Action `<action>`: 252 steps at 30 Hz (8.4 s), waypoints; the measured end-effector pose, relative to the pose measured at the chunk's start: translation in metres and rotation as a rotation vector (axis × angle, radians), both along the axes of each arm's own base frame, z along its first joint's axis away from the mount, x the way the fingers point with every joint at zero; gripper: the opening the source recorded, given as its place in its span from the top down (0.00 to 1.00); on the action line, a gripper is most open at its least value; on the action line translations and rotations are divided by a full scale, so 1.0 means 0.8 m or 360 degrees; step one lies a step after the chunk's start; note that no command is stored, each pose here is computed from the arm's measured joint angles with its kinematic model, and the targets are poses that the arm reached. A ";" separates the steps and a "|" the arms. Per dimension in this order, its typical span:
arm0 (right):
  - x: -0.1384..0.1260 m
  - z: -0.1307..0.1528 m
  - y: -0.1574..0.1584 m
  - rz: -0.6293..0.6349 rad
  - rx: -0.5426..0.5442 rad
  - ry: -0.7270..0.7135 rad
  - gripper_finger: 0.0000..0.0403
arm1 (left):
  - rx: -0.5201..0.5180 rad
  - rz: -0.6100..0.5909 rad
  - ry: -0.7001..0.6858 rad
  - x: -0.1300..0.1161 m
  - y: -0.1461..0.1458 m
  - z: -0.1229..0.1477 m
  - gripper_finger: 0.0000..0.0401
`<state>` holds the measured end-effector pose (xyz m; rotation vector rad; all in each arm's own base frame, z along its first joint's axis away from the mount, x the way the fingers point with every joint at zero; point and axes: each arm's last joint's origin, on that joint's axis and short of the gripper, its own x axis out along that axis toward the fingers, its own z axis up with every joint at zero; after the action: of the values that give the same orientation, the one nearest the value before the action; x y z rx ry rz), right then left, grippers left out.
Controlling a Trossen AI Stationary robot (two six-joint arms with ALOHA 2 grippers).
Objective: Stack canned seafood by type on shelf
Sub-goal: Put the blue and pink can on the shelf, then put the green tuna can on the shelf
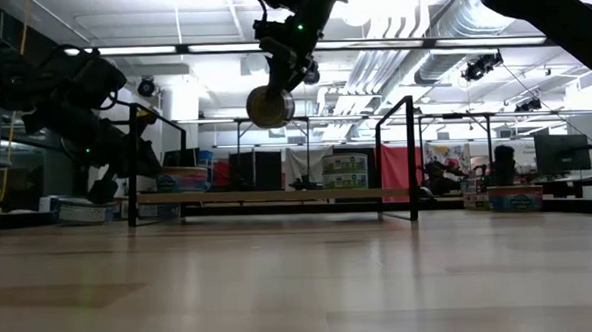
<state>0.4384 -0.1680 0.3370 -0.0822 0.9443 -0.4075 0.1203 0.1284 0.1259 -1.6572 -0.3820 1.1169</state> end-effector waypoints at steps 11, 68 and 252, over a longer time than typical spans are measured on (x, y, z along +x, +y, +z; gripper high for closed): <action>0.000 0.002 -0.006 -0.0014 -0.0012 -0.0029 0.59 | 0.0044 -0.0013 -0.0041 0.007 0.007 0.012 1.00; -0.003 0.001 -0.010 -0.0052 0.0021 -0.0036 0.59 | 0.0169 -0.1061 0.0262 -0.004 -0.013 0.016 1.00; -0.168 0.046 0.263 -0.0183 0.0636 0.0228 0.38 | 0.1360 -0.2533 0.0066 0.117 -0.253 0.212 1.00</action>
<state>0.3038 0.0421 0.3741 0.3114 1.1595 -0.3148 0.2136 -0.0741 0.2954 -0.6926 0.4470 -0.2506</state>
